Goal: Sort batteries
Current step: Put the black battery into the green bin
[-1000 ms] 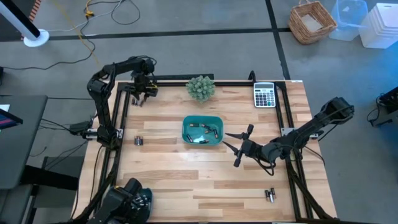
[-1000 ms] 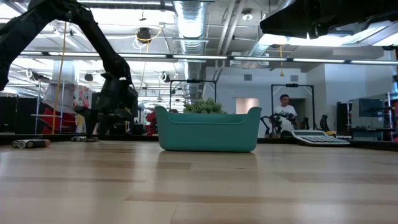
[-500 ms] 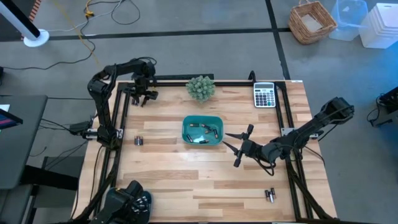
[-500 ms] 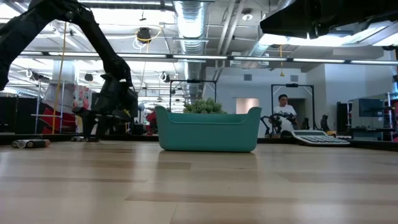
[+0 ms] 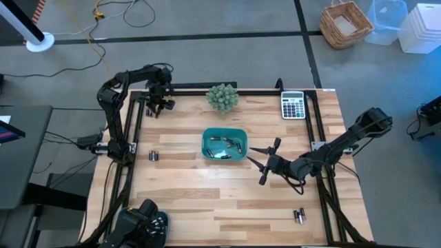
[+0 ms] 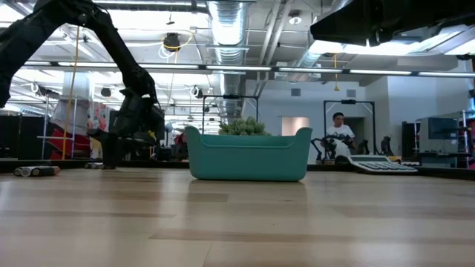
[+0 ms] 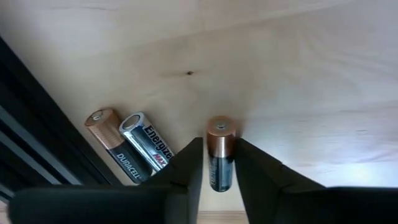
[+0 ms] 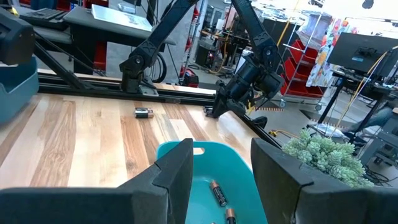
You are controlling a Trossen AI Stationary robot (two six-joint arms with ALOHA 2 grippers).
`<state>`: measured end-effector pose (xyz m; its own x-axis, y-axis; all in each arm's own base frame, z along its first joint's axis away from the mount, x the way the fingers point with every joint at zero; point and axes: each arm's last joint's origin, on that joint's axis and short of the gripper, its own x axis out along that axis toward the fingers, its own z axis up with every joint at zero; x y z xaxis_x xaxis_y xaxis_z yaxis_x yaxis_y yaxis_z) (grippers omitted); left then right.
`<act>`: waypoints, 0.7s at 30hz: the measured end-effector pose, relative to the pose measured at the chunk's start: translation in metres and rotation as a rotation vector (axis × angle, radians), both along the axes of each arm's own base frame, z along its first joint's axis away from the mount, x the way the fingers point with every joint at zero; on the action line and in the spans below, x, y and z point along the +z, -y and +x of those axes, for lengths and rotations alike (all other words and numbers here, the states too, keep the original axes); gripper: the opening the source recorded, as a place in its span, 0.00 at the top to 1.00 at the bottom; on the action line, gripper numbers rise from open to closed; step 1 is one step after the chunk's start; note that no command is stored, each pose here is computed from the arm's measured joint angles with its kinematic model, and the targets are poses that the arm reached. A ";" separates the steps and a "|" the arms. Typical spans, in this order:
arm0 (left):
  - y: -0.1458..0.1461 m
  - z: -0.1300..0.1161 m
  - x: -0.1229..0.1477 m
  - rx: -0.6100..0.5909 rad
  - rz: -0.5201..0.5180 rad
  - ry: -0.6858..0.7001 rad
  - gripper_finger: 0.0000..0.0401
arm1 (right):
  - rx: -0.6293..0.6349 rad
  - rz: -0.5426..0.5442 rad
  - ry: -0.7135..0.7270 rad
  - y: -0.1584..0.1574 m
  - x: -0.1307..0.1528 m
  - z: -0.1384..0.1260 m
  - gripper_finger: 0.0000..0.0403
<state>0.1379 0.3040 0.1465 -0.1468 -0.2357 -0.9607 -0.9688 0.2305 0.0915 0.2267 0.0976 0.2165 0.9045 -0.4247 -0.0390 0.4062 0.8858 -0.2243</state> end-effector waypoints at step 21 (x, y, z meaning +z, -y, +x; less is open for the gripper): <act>-0.002 0.005 0.015 -0.051 -0.003 -0.004 0.90 | 0.000 0.000 0.000 0.000 0.000 0.000 0.56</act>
